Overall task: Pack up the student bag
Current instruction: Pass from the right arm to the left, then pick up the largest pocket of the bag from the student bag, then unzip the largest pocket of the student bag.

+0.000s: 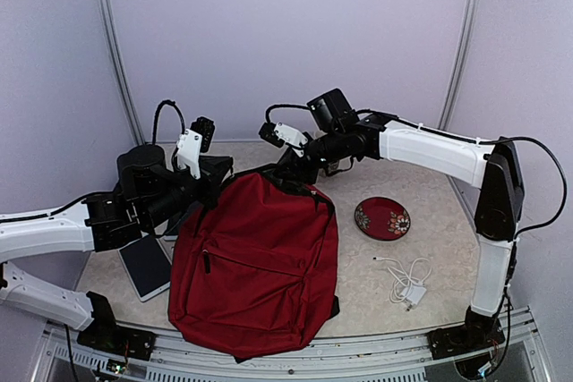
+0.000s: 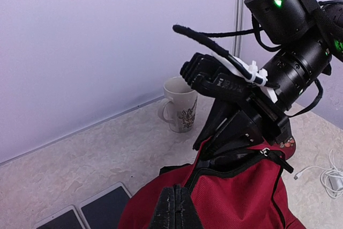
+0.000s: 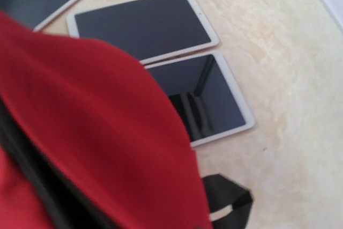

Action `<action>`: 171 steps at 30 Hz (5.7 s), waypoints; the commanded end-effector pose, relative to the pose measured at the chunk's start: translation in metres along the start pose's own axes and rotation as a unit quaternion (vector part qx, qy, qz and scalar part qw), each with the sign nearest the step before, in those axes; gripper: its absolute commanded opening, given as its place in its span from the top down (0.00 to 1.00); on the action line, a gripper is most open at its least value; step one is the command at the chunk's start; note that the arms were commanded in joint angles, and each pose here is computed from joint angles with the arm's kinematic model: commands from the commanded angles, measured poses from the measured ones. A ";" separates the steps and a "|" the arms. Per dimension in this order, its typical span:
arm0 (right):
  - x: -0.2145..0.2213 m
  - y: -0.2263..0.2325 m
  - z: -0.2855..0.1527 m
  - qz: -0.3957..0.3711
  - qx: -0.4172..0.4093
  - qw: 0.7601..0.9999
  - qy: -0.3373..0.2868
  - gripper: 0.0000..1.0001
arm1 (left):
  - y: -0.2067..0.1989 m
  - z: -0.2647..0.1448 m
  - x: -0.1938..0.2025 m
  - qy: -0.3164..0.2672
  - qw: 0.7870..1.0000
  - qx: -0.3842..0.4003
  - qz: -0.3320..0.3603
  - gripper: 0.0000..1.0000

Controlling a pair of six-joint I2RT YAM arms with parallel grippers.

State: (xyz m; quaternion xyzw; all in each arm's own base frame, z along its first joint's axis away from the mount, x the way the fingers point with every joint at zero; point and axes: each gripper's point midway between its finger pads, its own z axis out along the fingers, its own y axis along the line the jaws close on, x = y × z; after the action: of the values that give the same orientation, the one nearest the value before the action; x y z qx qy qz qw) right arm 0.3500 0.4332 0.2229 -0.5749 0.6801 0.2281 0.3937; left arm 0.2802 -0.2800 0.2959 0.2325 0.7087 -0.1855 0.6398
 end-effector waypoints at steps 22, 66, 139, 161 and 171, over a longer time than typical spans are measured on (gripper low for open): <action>0.028 -0.081 -0.134 0.196 0.128 0.970 -0.069 1.00 | 0.089 -0.050 0.119 0.089 0.952 -0.149 -0.252 1.00; -0.152 0.064 -0.148 -0.204 -0.075 0.954 -0.207 1.00 | -0.050 0.034 -0.104 -0.012 0.986 0.119 0.114 0.52; -0.053 0.057 -0.131 0.293 0.059 0.929 -0.217 0.81 | -0.032 0.020 -0.114 -0.021 0.999 0.035 0.030 1.00; 0.179 0.052 -0.116 0.445 0.075 0.892 -0.032 1.00 | 0.026 -0.001 -0.133 -0.061 0.998 -0.007 -0.033 1.00; 0.216 0.063 -0.076 0.485 0.036 0.873 0.011 1.00 | 0.028 -0.008 -0.146 -0.084 0.995 0.006 -0.044 1.00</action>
State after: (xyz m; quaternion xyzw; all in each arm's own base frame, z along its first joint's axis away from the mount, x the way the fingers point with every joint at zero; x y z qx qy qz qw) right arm 0.2642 0.2838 0.1423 -0.2041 0.8335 0.4090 0.3103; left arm 0.3055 -0.2930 0.3617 0.2586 0.7299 -0.1951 0.6019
